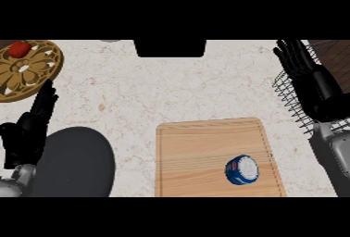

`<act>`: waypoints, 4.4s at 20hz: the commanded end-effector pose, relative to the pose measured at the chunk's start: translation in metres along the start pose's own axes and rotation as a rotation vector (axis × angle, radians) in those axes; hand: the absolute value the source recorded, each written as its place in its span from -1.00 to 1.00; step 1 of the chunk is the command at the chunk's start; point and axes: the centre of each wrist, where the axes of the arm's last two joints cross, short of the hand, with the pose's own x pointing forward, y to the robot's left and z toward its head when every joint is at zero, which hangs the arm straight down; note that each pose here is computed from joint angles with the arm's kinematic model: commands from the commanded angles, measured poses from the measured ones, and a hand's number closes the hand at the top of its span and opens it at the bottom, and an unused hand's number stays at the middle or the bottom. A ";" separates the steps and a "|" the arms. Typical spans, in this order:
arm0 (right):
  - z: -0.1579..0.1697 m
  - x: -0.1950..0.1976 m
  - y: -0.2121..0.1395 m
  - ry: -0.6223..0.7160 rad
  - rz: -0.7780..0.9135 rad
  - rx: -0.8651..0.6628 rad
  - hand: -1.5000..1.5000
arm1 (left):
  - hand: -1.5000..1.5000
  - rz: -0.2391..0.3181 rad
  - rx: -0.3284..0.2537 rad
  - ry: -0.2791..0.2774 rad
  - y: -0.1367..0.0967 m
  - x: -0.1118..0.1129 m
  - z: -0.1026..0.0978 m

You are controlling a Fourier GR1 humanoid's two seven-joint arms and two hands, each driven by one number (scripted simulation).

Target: Pick the can from the cutting board and place it in the basket

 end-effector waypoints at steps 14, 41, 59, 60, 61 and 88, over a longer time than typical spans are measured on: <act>0.059 0.010 0.111 -0.437 0.152 0.324 -1.00 | 0.00 0.158 -0.128 0.176 0.006 -0.020 -0.023; 0.025 0.202 0.025 0.394 0.949 0.516 -1.00 | 0.00 0.163 -0.123 0.183 0.017 -0.036 -0.030; 0.104 0.135 -0.022 0.306 0.698 0.401 -1.00 | 0.00 0.178 -0.148 0.176 0.010 -0.032 -0.024; 0.121 0.145 -0.001 0.276 0.691 0.392 -1.00 | 0.00 0.166 -0.137 0.158 0.000 -0.029 -0.032; 0.116 0.139 -0.002 0.289 0.700 0.398 -1.00 | 0.00 0.159 -0.147 0.162 0.036 -0.027 -0.043; 0.107 -0.024 0.036 0.361 0.702 0.443 -1.00 | 0.00 0.195 -0.156 0.165 0.001 -0.007 -0.021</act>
